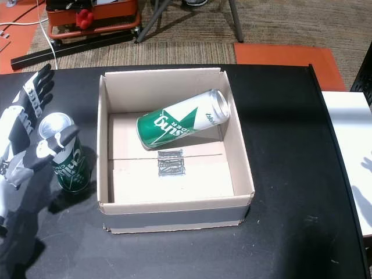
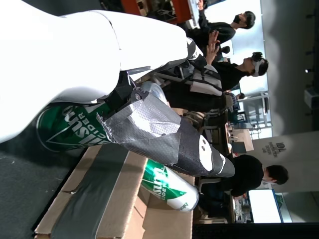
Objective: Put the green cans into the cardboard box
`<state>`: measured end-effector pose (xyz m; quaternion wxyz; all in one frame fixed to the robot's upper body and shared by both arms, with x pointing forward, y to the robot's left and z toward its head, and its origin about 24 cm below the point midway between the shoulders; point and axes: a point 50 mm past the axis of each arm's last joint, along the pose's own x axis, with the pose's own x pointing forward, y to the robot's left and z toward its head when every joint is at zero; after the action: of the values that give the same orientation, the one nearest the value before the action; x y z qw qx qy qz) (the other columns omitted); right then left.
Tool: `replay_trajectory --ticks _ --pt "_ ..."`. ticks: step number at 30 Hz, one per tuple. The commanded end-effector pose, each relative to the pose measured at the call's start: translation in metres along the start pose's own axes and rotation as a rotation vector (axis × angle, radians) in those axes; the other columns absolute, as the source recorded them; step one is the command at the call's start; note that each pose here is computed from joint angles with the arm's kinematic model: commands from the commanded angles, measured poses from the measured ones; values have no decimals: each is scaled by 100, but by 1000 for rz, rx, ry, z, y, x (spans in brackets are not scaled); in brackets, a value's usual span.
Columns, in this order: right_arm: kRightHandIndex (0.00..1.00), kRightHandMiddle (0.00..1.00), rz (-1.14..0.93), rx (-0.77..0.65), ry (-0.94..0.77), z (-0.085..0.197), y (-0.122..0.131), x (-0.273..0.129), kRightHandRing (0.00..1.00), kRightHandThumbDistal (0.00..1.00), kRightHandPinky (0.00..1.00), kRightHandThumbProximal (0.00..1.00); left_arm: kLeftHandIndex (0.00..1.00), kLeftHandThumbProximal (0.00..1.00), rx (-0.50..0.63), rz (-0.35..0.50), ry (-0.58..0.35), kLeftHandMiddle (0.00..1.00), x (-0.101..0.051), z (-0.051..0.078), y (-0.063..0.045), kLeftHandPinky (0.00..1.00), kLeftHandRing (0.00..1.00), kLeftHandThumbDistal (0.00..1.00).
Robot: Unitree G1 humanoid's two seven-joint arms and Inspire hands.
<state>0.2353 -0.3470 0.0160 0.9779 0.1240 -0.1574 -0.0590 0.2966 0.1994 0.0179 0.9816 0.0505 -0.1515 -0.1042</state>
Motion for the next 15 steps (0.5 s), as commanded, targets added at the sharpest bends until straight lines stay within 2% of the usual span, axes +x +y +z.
replay_trajectory --ticks 1,10,15 --pt "69 72 -15 -2 3 -1 -3 -5 84 100 90 53 100 43 -10 -3 50 100 -8 -7 1 100 100 100" --pt "68 72 -16 -4 2 0 -4 -7 84 100 91 54 100 38 -62 -24 83 100 -7 -11 -2 100 100 100" --pt "68 71 -15 -16 3 0 -4 -7 83 100 90 56 100 40 -80 -39 114 100 -5 -14 -4 100 100 100"
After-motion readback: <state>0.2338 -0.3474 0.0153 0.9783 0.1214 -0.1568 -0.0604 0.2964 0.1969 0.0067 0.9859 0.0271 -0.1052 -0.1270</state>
